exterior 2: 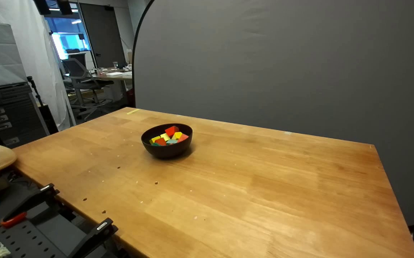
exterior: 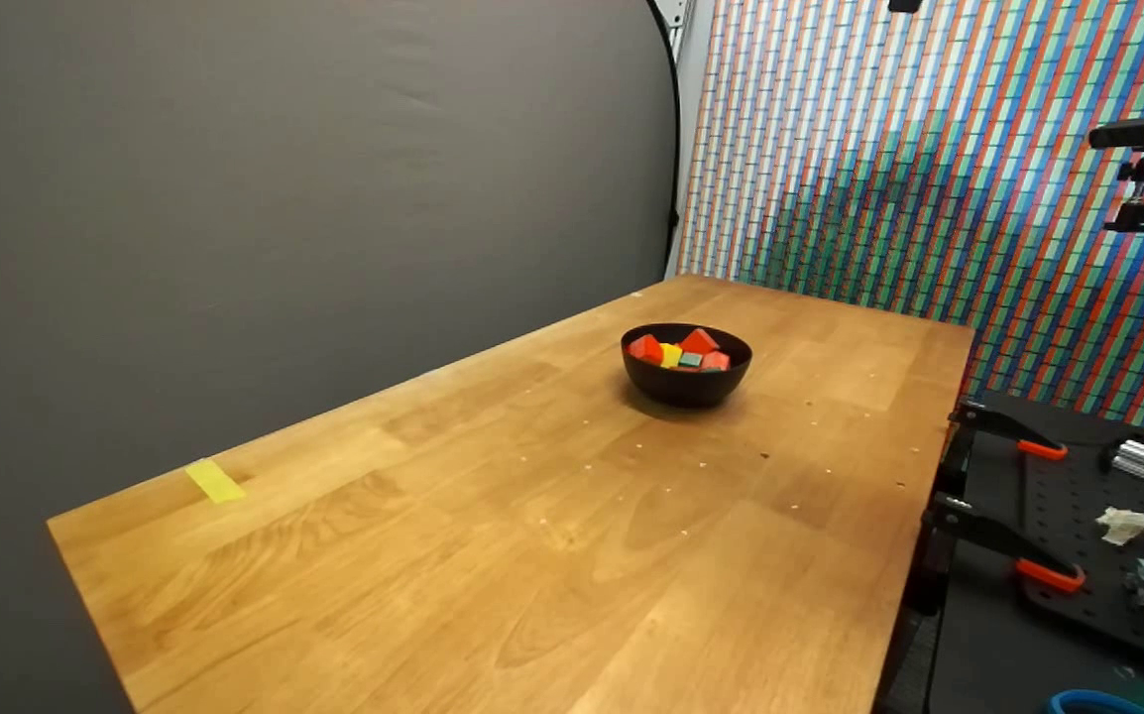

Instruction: Remove the cubes from the bowl

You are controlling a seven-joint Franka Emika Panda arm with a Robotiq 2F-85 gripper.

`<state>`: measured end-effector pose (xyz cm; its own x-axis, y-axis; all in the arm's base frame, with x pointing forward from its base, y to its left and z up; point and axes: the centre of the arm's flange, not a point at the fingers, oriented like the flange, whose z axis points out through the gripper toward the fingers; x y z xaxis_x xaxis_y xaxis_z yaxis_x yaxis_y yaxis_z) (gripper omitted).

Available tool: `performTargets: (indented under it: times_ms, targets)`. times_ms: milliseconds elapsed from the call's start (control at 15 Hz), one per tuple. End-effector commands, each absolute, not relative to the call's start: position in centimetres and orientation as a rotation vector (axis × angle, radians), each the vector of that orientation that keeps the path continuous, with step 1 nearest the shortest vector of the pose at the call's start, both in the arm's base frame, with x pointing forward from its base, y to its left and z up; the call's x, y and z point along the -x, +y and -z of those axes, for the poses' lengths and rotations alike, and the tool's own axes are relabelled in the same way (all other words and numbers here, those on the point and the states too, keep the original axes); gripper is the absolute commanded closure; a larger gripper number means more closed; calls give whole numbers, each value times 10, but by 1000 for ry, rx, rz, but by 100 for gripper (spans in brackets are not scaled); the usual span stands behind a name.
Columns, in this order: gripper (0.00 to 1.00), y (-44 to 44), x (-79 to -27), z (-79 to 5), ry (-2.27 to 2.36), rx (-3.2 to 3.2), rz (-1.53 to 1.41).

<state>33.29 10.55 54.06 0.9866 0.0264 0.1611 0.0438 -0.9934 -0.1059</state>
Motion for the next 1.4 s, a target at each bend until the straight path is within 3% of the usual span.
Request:
performTargets:
  times_ms: [0, 267, 467, 533, 600, 1000, 1333]
  targets:
    - [0, 102, -399, -541, 19, 3009, 347]
    - [0, 89, -476, -499, 165, 3078, 475]
    - [0, 76, -507, -439, 253, 3173, 388]
    - [0, 75, -511, -425, 262, 3188, 341]
    - [0, 69, -481, -435, 215, 3161, 354]
    - [0, 74, -495, -410, 278, 3162, 346]
    - [0, 62, -512, -342, 477, 3117, 210]
